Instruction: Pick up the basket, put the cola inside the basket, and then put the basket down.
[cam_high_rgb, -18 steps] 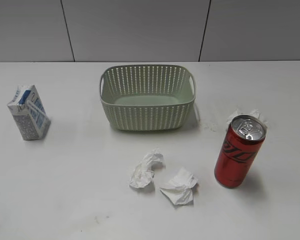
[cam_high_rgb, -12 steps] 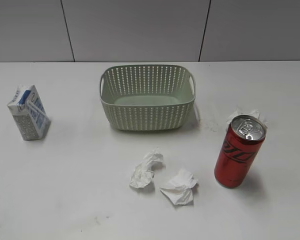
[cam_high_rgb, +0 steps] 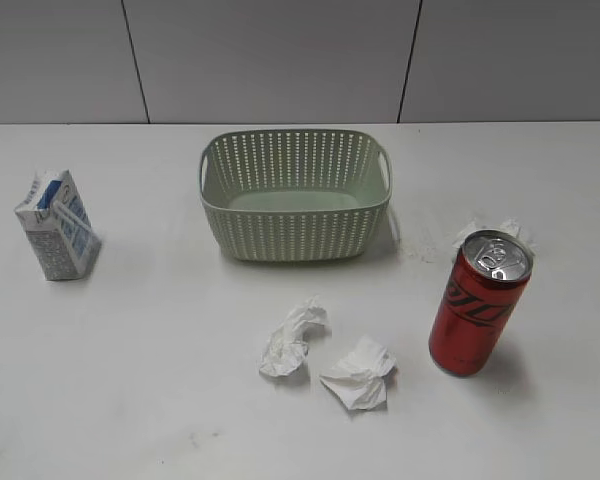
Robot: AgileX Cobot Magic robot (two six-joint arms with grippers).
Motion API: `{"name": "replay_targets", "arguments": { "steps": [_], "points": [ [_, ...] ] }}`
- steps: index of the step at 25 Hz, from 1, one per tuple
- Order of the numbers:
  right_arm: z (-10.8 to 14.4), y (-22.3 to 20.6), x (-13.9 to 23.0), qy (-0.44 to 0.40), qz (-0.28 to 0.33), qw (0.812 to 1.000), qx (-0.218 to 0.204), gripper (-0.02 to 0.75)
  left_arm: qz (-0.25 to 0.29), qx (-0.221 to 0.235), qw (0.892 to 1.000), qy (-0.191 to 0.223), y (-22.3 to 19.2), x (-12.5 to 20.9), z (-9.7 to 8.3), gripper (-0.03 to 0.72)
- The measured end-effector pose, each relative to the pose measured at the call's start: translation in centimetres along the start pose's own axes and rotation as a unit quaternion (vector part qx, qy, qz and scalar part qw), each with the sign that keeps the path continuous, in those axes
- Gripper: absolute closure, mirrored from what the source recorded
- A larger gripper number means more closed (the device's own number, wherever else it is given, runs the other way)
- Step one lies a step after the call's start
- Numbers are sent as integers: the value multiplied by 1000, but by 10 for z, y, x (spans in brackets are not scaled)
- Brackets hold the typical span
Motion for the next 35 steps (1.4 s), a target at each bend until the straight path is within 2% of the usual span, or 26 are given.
{"name": "replay_targets", "arguments": {
  "steps": [20,23,29,31,35],
  "points": [
    [0,0,0,0,0,1000,0,153,0,3,1000,1,0,0,-1,440],
    [0,0,0,0,0,1000,0,153,-3,15,1000,8,0,-1,-4,378],
    [0,0,0,-1,0,1000,0,153,-10,37,999,20,0,-3,-10,132],
    [0,0,0,-1,0,1000,0,153,-10,38,999,21,0,-3,-10,96],
    [0,0,0,0,0,1000,0,153,-11,41,999,23,-1,-5,-10,85]
  ]
}}
Point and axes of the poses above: a point on each arm's last joint axis where the gripper is mounted, y pointing back along that axis away from the gripper, z along the wrist's bending axis when the last joint is at zero, x = y × z, the point moved 4 cm from there along -y, pointing out along that axis toward the gripper, and after that the axes turned 6 degrees about -y, right-handed, at the moved point
